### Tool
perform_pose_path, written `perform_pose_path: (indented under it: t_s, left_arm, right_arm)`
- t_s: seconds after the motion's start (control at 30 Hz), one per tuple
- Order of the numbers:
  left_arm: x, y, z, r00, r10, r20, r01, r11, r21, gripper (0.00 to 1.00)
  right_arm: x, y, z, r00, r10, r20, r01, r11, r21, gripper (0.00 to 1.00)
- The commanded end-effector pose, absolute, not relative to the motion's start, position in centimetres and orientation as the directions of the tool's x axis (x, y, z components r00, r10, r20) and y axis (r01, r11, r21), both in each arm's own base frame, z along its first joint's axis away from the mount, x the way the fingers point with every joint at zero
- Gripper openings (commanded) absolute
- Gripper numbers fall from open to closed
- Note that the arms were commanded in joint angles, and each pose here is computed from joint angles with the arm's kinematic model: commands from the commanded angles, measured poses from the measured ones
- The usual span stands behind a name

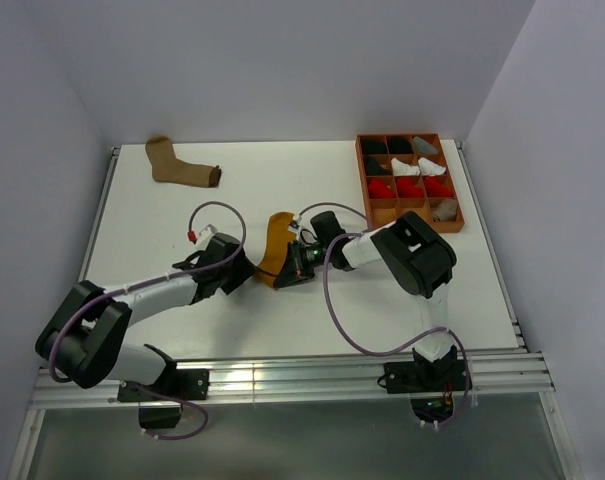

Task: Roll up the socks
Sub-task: Roll the sock at the center of the board.

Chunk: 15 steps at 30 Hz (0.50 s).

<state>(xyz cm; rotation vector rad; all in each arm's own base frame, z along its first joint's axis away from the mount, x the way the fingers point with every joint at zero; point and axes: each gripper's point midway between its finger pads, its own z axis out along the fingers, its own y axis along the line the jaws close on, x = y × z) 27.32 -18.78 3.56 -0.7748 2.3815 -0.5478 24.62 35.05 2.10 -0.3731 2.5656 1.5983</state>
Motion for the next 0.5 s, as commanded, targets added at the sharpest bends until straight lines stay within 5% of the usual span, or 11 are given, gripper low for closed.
perform_pose_path:
  t_s: [0.0,0.23,0.47]
  left_arm:
    - [28.8,-20.1,4.4,-0.664,-0.634,-0.396,-0.368,0.739,-0.565,0.59]
    - [28.2,-20.2,2.2,-0.698,-0.608,-0.378,-0.391,0.766,-0.51,0.45]
    - [27.8,-19.8,0.6,-0.741,-0.549,-0.387,-0.391,0.821,-0.415,0.42]
  right_arm:
    - [24.3,35.0,1.9,-0.979,-0.144,-0.142,-0.189,0.404,0.895,0.0]
    - [24.9,34.6,1.7,-0.976,-0.131,-0.172,-0.213,0.44,0.873,0.0]
    - [26.1,33.9,3.2,-0.905,-0.162,-0.393,-0.416,0.519,0.746,0.34]
